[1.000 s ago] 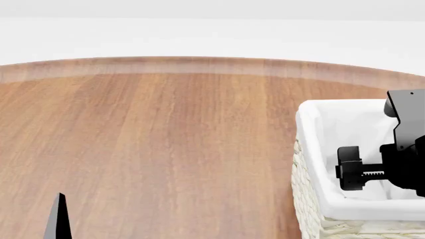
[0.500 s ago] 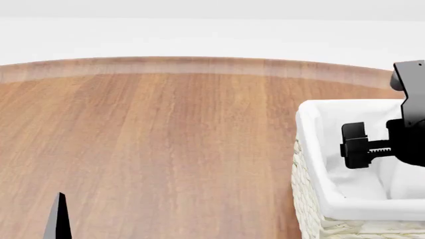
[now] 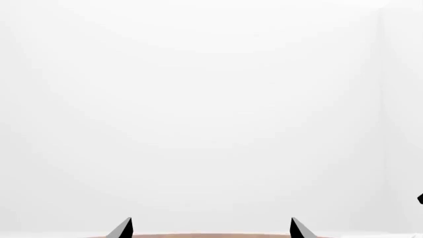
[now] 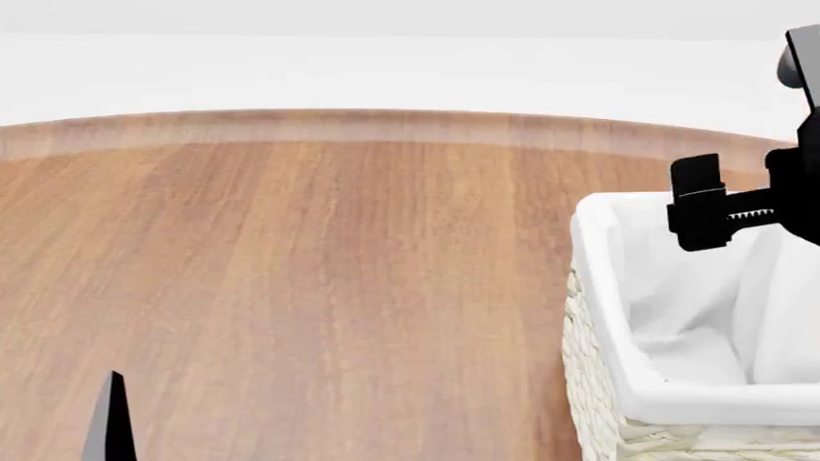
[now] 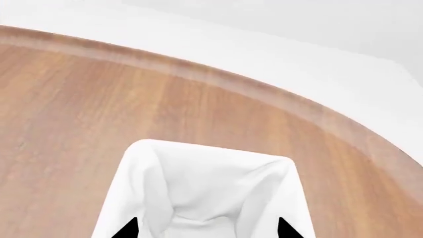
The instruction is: Pick up the cream cheese box, and put it in the basket.
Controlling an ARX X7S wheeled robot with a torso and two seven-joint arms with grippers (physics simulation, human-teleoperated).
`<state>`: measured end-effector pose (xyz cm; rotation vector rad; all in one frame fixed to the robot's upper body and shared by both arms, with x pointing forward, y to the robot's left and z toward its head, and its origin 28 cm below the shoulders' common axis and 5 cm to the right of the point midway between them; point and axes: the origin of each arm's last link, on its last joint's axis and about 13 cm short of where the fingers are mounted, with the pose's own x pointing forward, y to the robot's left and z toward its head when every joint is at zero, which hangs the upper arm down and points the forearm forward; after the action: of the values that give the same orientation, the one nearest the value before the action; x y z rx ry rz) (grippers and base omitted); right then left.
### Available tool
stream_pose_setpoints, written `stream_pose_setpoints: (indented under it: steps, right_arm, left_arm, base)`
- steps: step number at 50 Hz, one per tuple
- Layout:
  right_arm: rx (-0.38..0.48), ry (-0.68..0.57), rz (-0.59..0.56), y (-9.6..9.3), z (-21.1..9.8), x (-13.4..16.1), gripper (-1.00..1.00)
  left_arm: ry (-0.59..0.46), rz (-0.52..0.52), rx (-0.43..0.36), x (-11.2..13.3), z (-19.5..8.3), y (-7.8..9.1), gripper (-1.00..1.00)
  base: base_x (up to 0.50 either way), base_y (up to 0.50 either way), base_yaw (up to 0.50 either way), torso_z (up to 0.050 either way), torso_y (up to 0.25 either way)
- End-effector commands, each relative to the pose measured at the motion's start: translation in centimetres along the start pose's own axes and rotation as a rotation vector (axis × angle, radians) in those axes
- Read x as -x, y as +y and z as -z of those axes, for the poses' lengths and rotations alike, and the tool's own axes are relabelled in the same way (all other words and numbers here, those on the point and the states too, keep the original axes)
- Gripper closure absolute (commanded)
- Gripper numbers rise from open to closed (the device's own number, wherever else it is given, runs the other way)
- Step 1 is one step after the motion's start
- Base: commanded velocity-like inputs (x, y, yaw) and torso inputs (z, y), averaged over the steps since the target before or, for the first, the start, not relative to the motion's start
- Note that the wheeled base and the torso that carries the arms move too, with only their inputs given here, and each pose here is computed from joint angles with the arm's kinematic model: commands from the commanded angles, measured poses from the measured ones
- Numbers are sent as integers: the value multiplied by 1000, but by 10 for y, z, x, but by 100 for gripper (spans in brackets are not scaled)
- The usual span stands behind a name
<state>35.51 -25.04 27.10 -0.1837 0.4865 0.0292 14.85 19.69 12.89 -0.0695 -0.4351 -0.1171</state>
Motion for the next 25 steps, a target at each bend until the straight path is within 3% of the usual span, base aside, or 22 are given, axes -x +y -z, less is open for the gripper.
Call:
stream_pose_setpoints:
  steps: [1,8,13,25]
  right_arm:
    - [9,-160,40,6,-9,9,-100]
    - [8,-278,78,18,1,11,-100]
    - [-38,-436,139,33,15,12,-100]
    - [-71,-640,119,84,69,27,-100]
  left_arm:
    - [-2,-3,1,0,-1,0,-100]
    - [0,-2,1,0,1,0,-100]
    - [-1,-7,-1,0,1,1,-100]
    - [2,-10,-1,0,2,0,-100]
  base:
    - [0,0,0,0,0]
    - [0,0,0,0,0]
    - [0,0,0,0,0]
    - [0,0,0,0,0]
